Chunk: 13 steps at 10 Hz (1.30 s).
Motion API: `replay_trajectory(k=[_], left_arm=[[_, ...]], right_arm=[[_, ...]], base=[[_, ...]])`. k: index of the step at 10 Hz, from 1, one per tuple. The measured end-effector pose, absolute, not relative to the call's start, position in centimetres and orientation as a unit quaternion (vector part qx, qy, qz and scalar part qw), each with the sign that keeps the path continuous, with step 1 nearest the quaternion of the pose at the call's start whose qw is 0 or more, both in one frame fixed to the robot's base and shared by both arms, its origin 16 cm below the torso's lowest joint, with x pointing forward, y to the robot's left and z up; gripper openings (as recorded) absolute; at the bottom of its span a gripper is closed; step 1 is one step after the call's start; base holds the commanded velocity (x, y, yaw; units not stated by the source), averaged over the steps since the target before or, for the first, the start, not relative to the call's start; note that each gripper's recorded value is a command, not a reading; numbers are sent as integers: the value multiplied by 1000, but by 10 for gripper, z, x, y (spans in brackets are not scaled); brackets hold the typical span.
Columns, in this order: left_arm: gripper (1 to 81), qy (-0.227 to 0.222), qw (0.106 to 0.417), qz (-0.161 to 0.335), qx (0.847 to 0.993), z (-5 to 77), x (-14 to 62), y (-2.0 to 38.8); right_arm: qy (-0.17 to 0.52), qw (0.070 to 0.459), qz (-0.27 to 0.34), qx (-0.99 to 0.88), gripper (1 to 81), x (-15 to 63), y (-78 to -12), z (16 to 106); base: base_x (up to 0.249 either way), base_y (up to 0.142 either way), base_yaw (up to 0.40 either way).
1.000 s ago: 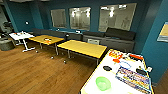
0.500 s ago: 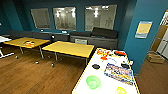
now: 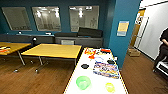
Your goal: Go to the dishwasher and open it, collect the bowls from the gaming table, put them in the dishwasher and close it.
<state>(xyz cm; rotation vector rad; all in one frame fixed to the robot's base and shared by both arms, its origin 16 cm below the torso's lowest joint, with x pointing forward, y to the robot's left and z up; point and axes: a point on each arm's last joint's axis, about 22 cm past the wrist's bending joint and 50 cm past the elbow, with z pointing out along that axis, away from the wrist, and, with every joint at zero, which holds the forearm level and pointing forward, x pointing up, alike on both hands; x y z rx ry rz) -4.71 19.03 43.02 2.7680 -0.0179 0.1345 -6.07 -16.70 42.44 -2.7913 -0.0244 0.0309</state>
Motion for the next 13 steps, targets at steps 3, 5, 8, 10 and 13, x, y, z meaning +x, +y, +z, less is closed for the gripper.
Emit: replay_trajectory(k=[3,5,8,10,13], left_arm=[[811,-7,184,51,982,430,-42,190],[811,-4,184,46,982,430,-48,190],[811,-4,184,46,982,430,-48,190],[811,-4,184,46,982,430,-48,190],[811,-4,184,46,982,430,-49,190]], right_arm=[[-9,175,11,-984,811,-61,-165,425],[-9,176,10,-984,811,-59,-164,425],[-9,176,10,-984,811,-59,-164,425],[-9,176,10,-984,811,-60,-164,425],[-9,176,10,-984,811,-60,-164,425]], base=[[0,0,-39],[0,0,0],[0,0,0],[0,0,0],[0,0,0]])
